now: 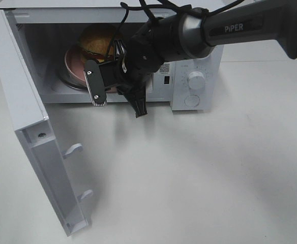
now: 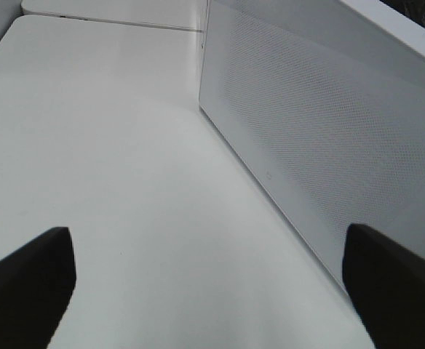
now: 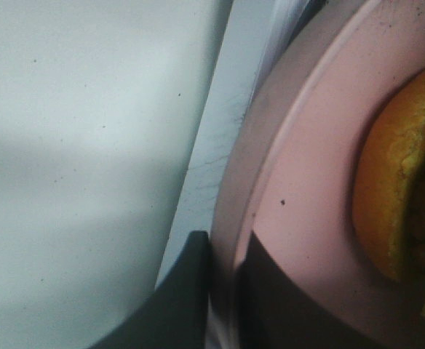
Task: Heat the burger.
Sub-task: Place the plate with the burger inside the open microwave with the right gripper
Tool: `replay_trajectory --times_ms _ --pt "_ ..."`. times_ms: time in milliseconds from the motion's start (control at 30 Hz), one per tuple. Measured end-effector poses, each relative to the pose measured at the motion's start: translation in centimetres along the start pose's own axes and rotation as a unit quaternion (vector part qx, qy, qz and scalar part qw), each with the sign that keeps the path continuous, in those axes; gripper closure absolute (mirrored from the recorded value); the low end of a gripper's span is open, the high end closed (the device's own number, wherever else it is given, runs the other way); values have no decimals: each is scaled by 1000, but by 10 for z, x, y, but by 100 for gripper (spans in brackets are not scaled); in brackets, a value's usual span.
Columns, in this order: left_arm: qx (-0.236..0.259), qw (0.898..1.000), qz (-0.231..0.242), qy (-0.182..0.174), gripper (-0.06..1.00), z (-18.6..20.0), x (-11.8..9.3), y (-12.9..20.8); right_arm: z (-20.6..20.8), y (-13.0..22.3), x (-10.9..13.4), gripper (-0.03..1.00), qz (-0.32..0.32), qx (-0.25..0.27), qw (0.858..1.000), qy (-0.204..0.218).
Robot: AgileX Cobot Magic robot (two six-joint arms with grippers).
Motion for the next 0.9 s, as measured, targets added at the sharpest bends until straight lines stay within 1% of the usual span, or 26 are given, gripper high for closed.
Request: replay_trajectory --times_ms 133,333,533,800,900 --pt "0 1000 0 0 4 0 0 0 -2 0 1 90 4 1 1000 -1" --pt "0 1000 0 0 4 0 0 0 -1 -3 -6 87 8 -6 1000 13" --pt "0 1000 0 0 4 0 0 0 -1 -4 -6 86 9 -7 1000 13" --pt "0 1000 0 0 4 0 0 0 0 -14 -8 83 13 -21 999 23" --pt "0 1000 0 0 4 0 0 0 0 -17 -10 81 3 -27 999 30"
Point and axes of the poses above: a point on each arm's last joint axis where the gripper is mounted, z pointing back along that axis away from the gripper, x along the wrist's bending axis when the last joint is at zero, y = z × x, the point moved 10 cm from there along -z, pointing out along that axis toward the gripper, and after that the axes turned 8 degrees about -z, right-handed, at the moved point
